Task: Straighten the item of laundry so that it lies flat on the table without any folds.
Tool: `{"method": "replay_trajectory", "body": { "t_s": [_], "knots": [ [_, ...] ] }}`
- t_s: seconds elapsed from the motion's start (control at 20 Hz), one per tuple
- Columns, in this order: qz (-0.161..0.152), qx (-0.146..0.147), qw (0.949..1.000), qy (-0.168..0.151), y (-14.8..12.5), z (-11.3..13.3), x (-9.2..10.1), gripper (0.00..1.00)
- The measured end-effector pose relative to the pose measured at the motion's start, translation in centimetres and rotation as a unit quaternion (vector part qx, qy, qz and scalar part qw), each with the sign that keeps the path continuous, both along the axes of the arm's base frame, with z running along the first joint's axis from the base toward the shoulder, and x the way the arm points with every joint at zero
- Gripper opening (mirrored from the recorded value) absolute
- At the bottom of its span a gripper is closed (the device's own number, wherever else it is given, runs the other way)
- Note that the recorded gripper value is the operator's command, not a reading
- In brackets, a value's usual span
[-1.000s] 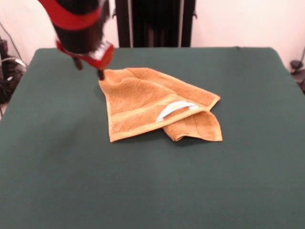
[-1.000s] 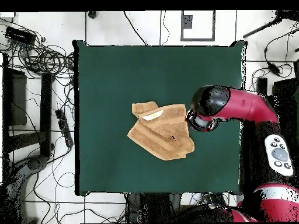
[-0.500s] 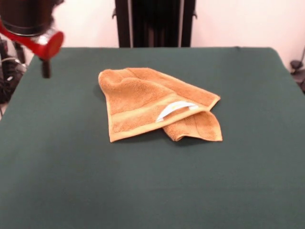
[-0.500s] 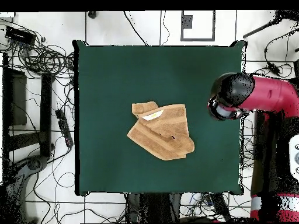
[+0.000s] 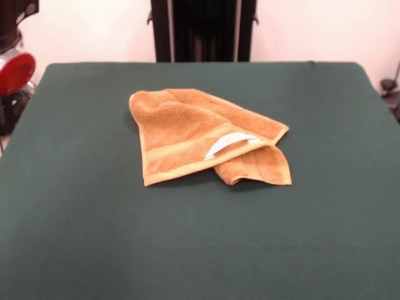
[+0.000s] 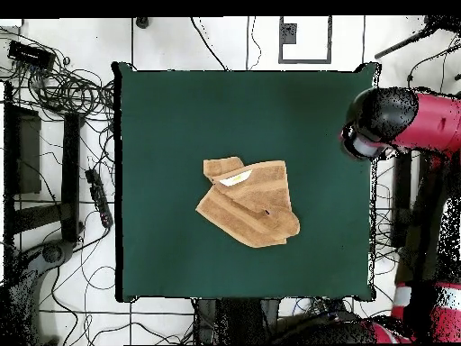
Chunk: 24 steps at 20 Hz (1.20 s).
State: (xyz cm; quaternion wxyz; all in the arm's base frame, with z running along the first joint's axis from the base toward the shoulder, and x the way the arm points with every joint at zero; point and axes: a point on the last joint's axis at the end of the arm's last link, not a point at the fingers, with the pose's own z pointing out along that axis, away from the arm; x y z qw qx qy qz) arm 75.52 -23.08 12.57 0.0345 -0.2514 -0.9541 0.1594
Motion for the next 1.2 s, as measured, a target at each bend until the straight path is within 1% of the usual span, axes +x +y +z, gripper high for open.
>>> {"method": "replay_trajectory", "body": {
  "t_s": [0.05, 0.2, 0.25, 0.35, 0.4, 0.55, 0.7, 0.85, 0.95, 1.05, 1.2],
  "knots": [
    [0.012, -0.023, 0.9997, -0.003, 0.2, -0.4, 1.1, 1.0],
    [0.033, -0.057, 0.9978, -0.004, 0.7, -1.2, 2.4, 1.0],
    [0.044, -0.074, 0.9963, -0.003, 1.1, -1.7, 3.0, 1.0],
    [0.068, -0.112, 0.9914, 0.001, 2.1, -3.0, 4.1, 1.0],
    [0.084, -0.134, 0.9874, 0.006, 3.0, -4.0, 4.8, 1.0],
    [0.102, -0.161, 0.9816, 0.018, 4.9, -5.6, 5.5, 1.0],
    [0.109, -0.167, 0.9794, 0.032, 6.9, -6.6, 5.6, 1.0],
    [0.115, -0.171, 0.9767, 0.06, 9.9, -7.1, 5.1, 1.0],
    [0.115, -0.173, 0.9758, 0.069, 10.9, -6.9, 5.0, 1.0],
    [0.114, -0.177, 0.974, 0.085, 12.6, -6.2, 4.7, 1.0],
    [0.11, -0.184, 0.9716, 0.1, 13.9, -5.4, 4.4, 1.0]
  ]
}}
